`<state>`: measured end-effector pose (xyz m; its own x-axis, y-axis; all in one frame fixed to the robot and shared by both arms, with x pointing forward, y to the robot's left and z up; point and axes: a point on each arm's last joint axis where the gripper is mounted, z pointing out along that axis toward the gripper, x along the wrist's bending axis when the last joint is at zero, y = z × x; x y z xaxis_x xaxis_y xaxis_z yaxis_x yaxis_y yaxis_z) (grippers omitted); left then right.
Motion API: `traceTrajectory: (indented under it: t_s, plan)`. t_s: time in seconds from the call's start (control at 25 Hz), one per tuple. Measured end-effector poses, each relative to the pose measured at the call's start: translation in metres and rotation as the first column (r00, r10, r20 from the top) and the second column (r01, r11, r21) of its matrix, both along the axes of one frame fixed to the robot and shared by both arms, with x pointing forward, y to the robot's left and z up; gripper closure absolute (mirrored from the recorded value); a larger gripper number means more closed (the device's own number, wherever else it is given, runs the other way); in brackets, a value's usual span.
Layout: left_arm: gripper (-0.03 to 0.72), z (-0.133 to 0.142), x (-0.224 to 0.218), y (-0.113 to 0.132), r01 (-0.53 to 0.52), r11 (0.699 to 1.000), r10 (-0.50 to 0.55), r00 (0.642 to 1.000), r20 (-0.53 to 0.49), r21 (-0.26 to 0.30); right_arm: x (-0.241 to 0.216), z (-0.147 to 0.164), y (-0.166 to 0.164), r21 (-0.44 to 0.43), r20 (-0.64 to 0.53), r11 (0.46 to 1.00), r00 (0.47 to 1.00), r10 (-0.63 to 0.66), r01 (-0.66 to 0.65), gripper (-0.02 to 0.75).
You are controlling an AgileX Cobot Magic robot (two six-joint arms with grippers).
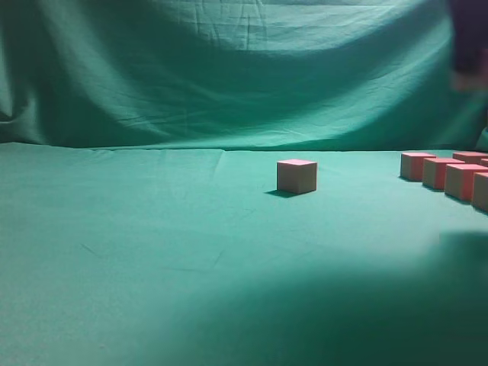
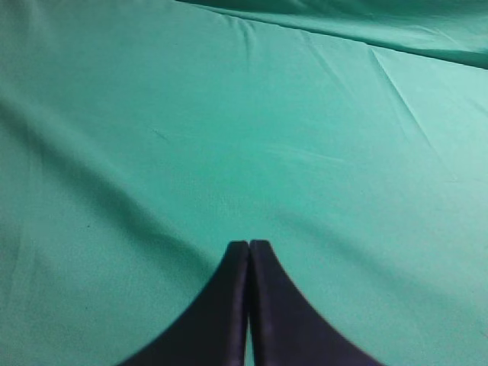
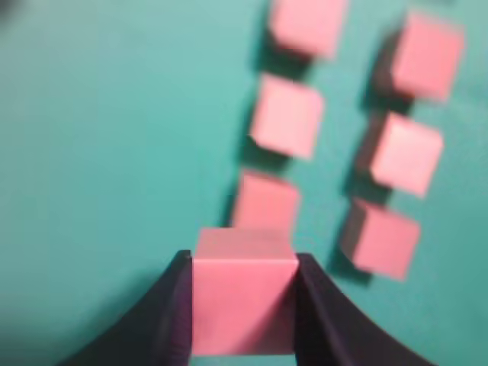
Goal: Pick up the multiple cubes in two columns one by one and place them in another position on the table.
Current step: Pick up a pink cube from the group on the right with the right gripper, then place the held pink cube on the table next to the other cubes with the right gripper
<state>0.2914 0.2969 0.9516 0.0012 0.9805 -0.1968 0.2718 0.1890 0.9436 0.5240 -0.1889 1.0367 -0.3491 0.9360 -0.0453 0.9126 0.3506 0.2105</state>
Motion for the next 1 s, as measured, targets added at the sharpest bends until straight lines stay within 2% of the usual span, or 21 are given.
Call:
traceTrajectory:
  t_s: [0.16, 0.32, 0.52, 0.64, 1.0]
  plan:
    - [0.688, 0.000, 0.000, 0.000, 0.000, 1.000, 0.000, 1.000, 0.000, 0.000, 0.009, 0.043, 0.046, 0.027, 0.145, 0.980, 0.971, 0.190, -0.196, 0.475]
    - [0.688, 0.000, 0.000, 0.000, 0.000, 1.000, 0.000, 1.000, 0.000, 0.000, 0.021, 0.055, 0.093, 0.000, 0.171, 0.928, 0.914, 0.368, -0.374, 0.475]
    - [0.688, 0.000, 0.000, 0.000, 0.000, 1.000, 0.000, 1.000, 0.000, 0.000, 0.045, 0.034, 0.143, -0.061, 0.089, 0.833, 0.829, 0.553, -0.549, 0.475]
    - [0.688, 0.000, 0.000, 0.000, 0.000, 1.000, 0.000, 1.000, 0.000, 0.000, 0.059, 0.014, 0.167, -0.095, 0.067, 0.748, 0.745, 0.663, -0.657, 0.475]
    - [0.688, 0.000, 0.000, 0.000, 0.000, 1.000, 0.000, 1.000, 0.000, 0.000, 0.078, -0.026, 0.187, -0.154, 0.035, 0.550, 0.552, 0.833, -0.821, 0.475]
